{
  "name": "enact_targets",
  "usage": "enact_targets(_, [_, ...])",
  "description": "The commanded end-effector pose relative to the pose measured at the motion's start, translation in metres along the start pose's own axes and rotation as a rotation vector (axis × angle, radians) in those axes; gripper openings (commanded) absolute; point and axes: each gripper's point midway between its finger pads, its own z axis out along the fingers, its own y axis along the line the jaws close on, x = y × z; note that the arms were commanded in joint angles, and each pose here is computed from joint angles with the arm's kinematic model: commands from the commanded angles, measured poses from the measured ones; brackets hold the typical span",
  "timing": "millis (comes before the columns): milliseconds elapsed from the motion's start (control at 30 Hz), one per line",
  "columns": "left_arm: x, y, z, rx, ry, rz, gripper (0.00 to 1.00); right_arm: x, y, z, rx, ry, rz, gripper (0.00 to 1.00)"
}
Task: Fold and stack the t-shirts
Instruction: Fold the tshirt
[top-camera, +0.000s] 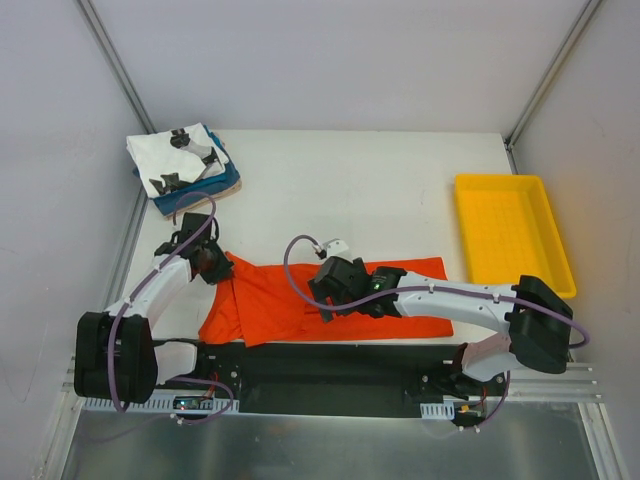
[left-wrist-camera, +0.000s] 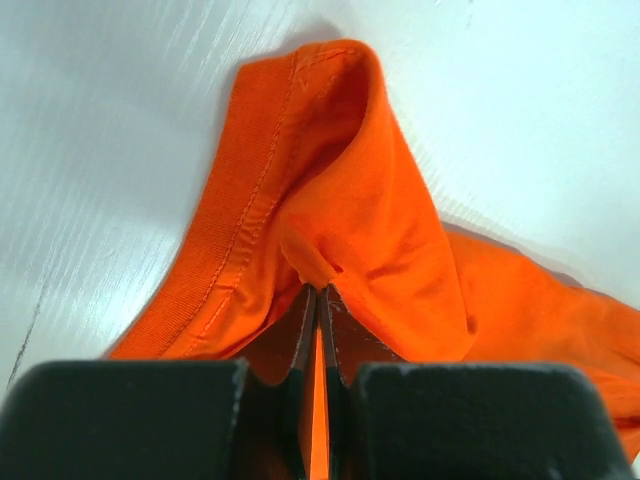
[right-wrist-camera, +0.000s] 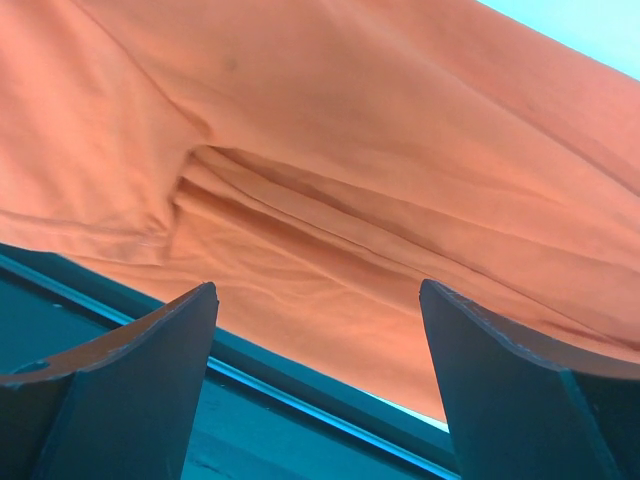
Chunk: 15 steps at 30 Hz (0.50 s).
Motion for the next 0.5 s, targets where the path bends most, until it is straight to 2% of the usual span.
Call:
enact_targets(0, [-0.026, -0.008, -0.015, 0.007, -0.091, 0.020, 0.00, -0.002, -0.011, -0.009, 0.026, -0.023, 0.038, 0.86])
enact_targets(267, [-0.033, -0.003, -0.006, -0.078, -0.058, 0.033, 0.00, -0.002, -0.023, -0.012, 0.073, -0.025, 0.051, 0.87])
enact_targets(300, [-0.032, 0.000, -0.005, -0.095, -0.051, 0.033, 0.03, -0.002, -0.025, -0.012, 0.079, -0.025, 0.054, 0.87])
enact_targets(333, [-0.032, 0.002, -0.004, -0.111, -0.044, 0.031, 0.08, -0.004, -0.028, -0.014, 0.096, -0.041, 0.062, 0.88])
enact_targets(433, [-0.030, 0.012, -0.006, -0.166, -0.037, 0.020, 0.42, -0.006, -0.044, -0.018, 0.165, -0.059, 0.070, 0.90])
enact_targets(467, [-0.030, 0.015, -0.008, -0.179, -0.043, 0.014, 0.50, -0.007, -0.049, -0.022, 0.178, -0.066, 0.077, 0.91])
